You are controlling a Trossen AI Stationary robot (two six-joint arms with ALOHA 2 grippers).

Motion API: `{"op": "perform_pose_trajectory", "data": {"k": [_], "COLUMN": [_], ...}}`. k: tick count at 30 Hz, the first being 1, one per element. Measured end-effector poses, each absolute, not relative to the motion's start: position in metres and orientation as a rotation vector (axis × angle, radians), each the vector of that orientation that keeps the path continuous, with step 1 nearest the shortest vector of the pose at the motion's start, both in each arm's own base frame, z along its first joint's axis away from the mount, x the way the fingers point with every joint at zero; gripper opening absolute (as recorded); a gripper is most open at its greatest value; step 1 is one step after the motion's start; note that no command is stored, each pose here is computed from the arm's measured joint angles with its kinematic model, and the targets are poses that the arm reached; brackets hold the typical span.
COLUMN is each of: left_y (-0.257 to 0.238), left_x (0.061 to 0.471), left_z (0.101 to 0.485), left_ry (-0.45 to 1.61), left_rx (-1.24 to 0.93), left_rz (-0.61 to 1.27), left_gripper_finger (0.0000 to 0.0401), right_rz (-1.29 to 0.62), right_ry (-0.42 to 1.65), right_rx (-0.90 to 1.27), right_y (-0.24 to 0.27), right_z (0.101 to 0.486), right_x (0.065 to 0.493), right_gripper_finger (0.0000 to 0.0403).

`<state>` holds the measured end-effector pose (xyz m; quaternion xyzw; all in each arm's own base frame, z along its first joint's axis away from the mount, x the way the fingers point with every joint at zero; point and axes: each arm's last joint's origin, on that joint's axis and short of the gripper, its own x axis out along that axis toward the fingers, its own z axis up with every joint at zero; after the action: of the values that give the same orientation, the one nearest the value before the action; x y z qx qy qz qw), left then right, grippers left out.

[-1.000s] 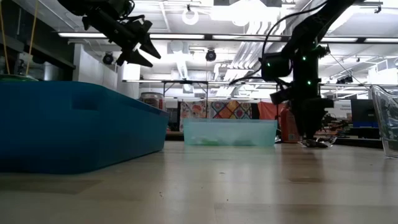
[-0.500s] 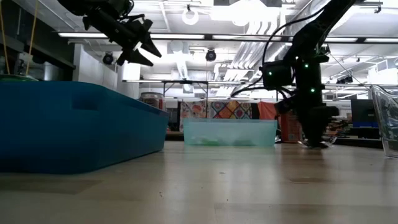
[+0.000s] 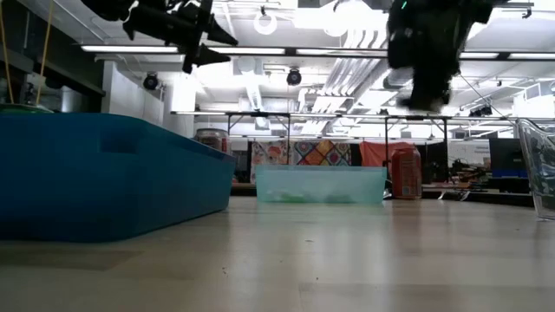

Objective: Organize candy in baskets
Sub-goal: Put the dark brown chocolate into the blue bin

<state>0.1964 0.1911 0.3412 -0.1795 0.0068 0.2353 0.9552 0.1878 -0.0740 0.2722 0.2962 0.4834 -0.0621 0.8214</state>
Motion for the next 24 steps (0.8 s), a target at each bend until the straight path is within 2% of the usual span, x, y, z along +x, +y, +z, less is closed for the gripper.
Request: {"op": "perform_pose_trajectory", "data": {"k": [3,7,10,13,19,24], "left_y": [0.189,0.187,0.187,0.187,0.187,0.185], "left_x": [0.199,0.2,0.201,0.201,0.201,0.202], "left_z": [0.342,0.344,0.343,0.343,0.344,0.344], "left_ry": [0.006,-0.003,-0.001,-0.002,-0.008,-0.014], "left_rx": [-0.357,-0.35,-0.351,-0.351,-0.358,-0.39], "left_rz": [0.465,0.454,0.452,0.452,0.452,0.446], "left_gripper_finger": [0.023,0.023,0.023,0.023,0.023,0.023], "right_rz": [0.002,0.086,0.106,0.042,-0.156,-0.176], "right_ry": [1.018,1.12,1.239,1.315,1.369,1.439], "right_rx": [0.81,0.907,0.954,0.953,0.909,0.894], "right_y": [-0.04,0.006,0.037,0.06,0.083,0.088], "right_z": [0.286,0.295,0.294,0.291,0.278,0.269], "right_x": [0.183,0.174,0.167,0.163,0.164,0.169], "right_gripper_finger": [0.0014,0.001,0.0016,0.0031,0.0087,0.0165]}}
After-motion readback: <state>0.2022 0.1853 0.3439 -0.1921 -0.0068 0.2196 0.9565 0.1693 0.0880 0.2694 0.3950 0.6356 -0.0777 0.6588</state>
